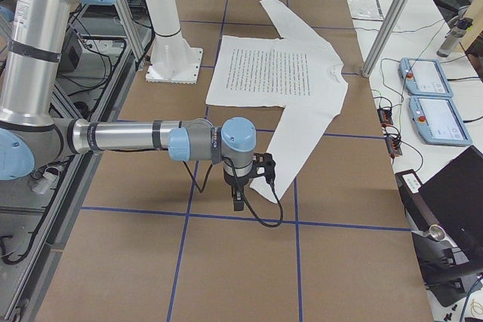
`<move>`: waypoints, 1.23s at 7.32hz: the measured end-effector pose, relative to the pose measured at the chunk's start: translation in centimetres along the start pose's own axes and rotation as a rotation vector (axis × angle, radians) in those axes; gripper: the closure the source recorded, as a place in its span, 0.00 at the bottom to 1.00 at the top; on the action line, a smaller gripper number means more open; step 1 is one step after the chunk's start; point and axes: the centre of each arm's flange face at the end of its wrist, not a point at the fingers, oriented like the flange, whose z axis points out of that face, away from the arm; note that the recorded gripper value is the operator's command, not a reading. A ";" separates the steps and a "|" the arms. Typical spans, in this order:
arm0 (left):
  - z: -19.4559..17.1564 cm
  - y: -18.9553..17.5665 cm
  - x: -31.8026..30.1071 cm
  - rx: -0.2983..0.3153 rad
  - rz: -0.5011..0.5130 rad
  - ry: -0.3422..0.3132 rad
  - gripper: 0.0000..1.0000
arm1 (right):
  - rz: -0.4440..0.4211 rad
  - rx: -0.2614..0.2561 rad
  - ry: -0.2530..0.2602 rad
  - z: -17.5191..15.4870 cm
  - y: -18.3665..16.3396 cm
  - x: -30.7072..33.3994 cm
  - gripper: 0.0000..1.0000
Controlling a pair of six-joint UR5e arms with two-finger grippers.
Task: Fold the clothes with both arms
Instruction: 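Move the right gripper to the sleeve cuff nearest it and grasp it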
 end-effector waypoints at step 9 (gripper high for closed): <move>-5.4 -7.2 3.4 0.152 0.104 -0.052 0.00 | -0.123 0.109 0.004 -1.6 -4.4 -3.1 0.00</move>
